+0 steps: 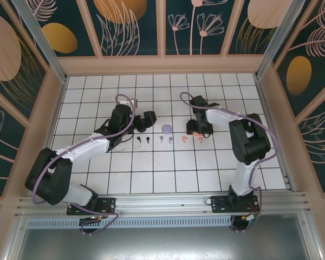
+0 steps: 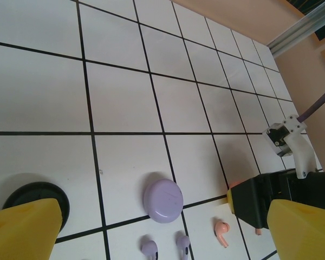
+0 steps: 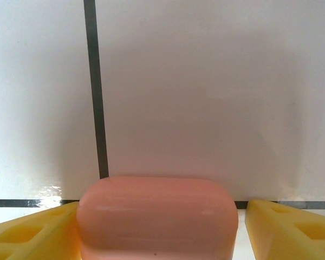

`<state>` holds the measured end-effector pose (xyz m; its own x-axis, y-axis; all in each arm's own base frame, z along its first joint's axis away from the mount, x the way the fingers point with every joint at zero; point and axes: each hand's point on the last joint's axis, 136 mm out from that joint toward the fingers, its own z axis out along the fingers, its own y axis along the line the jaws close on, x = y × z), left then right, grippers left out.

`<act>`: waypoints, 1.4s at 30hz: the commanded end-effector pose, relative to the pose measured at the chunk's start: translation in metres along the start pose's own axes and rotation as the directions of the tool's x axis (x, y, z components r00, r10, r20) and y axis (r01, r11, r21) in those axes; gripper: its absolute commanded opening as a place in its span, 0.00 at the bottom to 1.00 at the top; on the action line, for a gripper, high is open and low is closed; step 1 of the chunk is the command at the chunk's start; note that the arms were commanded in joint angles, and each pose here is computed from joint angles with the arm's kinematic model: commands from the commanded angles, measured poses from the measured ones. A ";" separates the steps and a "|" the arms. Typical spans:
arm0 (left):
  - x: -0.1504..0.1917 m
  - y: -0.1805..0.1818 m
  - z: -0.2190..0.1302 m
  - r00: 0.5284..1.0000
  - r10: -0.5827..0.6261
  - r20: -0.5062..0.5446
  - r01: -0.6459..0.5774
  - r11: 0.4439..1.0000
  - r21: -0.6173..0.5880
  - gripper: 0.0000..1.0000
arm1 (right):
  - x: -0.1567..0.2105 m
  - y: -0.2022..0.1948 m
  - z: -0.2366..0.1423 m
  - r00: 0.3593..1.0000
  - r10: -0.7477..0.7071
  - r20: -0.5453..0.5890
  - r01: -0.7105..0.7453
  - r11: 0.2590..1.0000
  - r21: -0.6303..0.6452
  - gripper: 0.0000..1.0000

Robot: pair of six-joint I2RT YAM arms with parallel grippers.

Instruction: Insert wireless bluetooth earbuds into charging case

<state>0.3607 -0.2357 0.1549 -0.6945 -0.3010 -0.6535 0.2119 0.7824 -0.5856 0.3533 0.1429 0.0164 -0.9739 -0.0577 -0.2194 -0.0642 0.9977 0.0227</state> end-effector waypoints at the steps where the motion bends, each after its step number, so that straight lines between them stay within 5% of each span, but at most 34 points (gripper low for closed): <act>1: -0.004 -0.007 0.003 1.000 0.016 0.018 -0.017 1.000 0.024 0.98 | -0.006 0.009 0.002 1.000 0.020 0.005 -0.020 1.000 -0.024 0.77; 12: -0.001 -0.005 0.007 1.000 0.016 0.010 -0.017 1.000 0.019 0.98 | -0.005 0.011 0.005 0.998 0.067 0.000 -0.067 0.998 -0.022 0.70; 20: -0.003 -0.006 0.006 0.999 0.000 0.035 -0.001 1.000 0.026 0.98 | -0.003 0.020 0.004 0.998 0.069 0.005 -0.069 0.997 -0.032 0.46; 28: -0.009 -0.013 0.005 0.996 -0.076 0.053 0.073 0.995 0.065 0.98 | -0.041 0.038 -0.054 0.967 0.207 0.151 -0.180 0.968 -0.174 0.42; 34: -0.009 -0.045 0.007 0.995 -0.044 0.084 0.018 0.959 0.283 0.89 | -0.088 0.073 -0.125 0.892 0.395 0.218 -0.274 0.857 -0.436 0.42; 42: -0.004 -0.074 0.011 0.993 -0.003 0.115 -0.053 0.873 0.485 0.79 | -0.130 0.109 -0.168 0.771 0.632 0.079 -0.429 0.608 -0.668 0.42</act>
<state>0.3614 -0.2839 0.1650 -0.6678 -0.3448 -0.6596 0.4278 0.5474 -0.7192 0.4309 0.2327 0.1863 -0.8018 0.4849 -0.3493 0.1751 0.7495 0.6385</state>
